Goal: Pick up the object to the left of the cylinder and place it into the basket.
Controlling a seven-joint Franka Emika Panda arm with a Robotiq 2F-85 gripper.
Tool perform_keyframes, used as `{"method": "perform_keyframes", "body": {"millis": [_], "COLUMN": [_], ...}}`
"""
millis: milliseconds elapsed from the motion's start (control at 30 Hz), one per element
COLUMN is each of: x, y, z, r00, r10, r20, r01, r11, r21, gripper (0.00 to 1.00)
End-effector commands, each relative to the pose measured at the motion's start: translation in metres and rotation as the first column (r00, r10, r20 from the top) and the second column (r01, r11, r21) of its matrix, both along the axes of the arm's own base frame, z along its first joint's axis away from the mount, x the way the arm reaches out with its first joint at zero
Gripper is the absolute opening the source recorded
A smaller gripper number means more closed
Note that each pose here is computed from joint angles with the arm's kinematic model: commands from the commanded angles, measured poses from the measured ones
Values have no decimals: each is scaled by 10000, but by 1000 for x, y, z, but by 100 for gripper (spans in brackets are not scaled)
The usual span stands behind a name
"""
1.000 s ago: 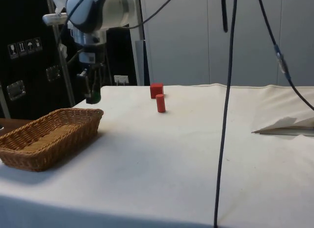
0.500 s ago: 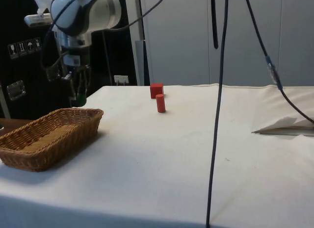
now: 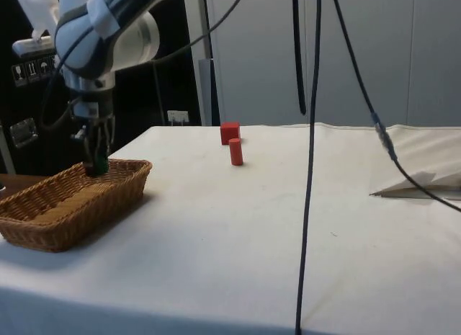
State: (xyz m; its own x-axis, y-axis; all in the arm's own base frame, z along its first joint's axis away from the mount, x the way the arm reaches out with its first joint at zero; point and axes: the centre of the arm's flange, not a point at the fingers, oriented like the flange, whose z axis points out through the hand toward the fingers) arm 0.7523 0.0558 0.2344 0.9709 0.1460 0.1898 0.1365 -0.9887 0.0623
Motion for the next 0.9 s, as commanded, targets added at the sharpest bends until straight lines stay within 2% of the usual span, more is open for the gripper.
{"method": "perform_keyframes", "body": {"millis": [0, 33, 267, 500, 533, 600, 733, 800, 833, 867], "x": [2, 1, 5, 3, 3, 3, 3, 3, 2, 3], "y": [2, 2, 12, 19, 19, 20, 23, 23, 23, 23], "z": [-7, -4, -29, -30, -32, -30, -31, -31, -31, -31], "r00": [10000, 10000, 9999, 9999, 9998, 9999, 9999, 9998, 9998, 9998], "r10": [53, 15, 78, 89, 107, 83, 117, 121, 152, 121], "r20": [-10, 0, -63, -84, -157, -90, -123, -133, -148, -133], "r01": [-53, -15, -78, -89, -107, -83, -117, -121, -152, -121], "r11": [10000, 10000, 10000, 10000, 9999, 10000, 9999, 9999, 9999, 9999], "r21": [64, -4, 36, 3, -10, 1, -11, -12, -7, -12], "gripper": [0, 0, 0, 0, 0, 0, 0, 16, 30, 30]}}
